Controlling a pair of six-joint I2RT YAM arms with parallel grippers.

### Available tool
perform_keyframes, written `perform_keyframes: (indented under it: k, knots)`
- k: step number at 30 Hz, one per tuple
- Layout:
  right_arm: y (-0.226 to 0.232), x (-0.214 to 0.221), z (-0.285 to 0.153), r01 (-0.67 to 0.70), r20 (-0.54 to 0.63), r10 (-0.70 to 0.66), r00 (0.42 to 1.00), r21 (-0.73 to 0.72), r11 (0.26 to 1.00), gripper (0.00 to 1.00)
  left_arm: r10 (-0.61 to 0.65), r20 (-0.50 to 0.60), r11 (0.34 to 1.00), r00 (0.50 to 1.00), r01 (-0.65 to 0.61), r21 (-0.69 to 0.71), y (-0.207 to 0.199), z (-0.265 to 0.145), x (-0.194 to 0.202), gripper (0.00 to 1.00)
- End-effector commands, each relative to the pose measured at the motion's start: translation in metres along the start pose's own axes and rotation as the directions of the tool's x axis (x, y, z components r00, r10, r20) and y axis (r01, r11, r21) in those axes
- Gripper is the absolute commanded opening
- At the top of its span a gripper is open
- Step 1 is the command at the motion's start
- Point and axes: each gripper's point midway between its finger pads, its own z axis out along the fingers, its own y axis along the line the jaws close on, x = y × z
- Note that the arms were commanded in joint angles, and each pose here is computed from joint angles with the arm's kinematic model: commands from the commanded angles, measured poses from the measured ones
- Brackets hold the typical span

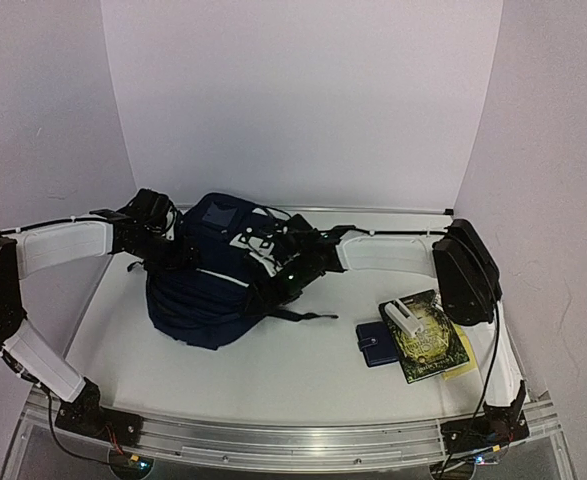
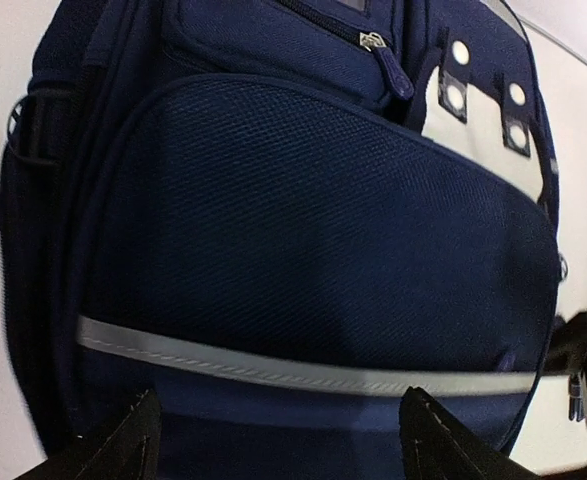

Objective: Pack the student bag
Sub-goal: Adjust the student bag at the center of the board.

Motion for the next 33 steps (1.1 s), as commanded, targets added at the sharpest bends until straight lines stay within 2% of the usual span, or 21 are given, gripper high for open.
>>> perform_keyframes:
  k: [1, 5, 8, 12, 15, 22, 26, 29, 33]
  knots:
    - [0.068, -0.042, -0.049, 0.139, 0.127, -0.125, 0.984, -0.109, 0.984, 0.87, -0.039, 0.010, 0.996, 0.999, 0.038, 0.077, -0.010, -0.002, -0.009, 0.83]
    - [0.002, -0.049, -0.090, 0.064, 0.183, -0.074, 0.980, 0.059, 0.996, 0.88, -0.033, 0.016, 0.990, 0.999, 0.030, 0.140, -0.021, -0.015, -0.007, 0.85]
    - [-0.052, -0.039, -0.113, -0.021, 0.198, -0.012, 0.980, 0.165, 0.986, 0.86, 0.034, 0.032, 0.978, 0.999, -0.040, 0.207, -0.042, -0.030, 0.005, 0.86]
    - [-0.093, -0.019, -0.120, 0.066, 0.130, -0.122, 0.984, 0.373, 0.925, 0.85, 0.112, 0.001, 0.978, 0.994, -0.111, 0.175, -0.054, -0.038, 0.030, 0.84]
    - [-0.113, -0.016, -0.113, 0.090, 0.087, -0.143, 0.986, 0.441, 0.893, 0.87, 0.119, -0.040, 0.980, 0.992, -0.111, 0.165, -0.056, -0.037, 0.049, 0.83]
    - [-0.118, -0.022, -0.084, 0.246, 0.006, -0.272, 0.962, 0.408, 0.879, 0.95, 0.056, -0.085, 0.987, 0.995, -0.042, 0.155, -0.046, -0.034, 0.073, 0.83]
    - [-0.108, -0.026, -0.059, 0.277, -0.012, -0.294, 0.956, 0.370, 0.887, 0.98, 0.038, -0.105, 0.991, 0.994, -0.024, 0.135, -0.041, -0.029, 0.079, 0.83]
    - [-0.104, -0.025, -0.039, 0.301, -0.033, -0.310, 0.950, 0.358, 0.884, 0.96, 0.033, -0.109, 0.993, 0.993, -0.020, 0.120, -0.040, -0.026, 0.078, 0.83]
    - [-0.104, -0.014, -0.021, 0.330, -0.074, -0.324, 0.943, 0.333, 0.883, 0.89, 0.039, -0.110, 0.992, 0.993, -0.026, 0.120, -0.042, -0.025, 0.074, 0.81]
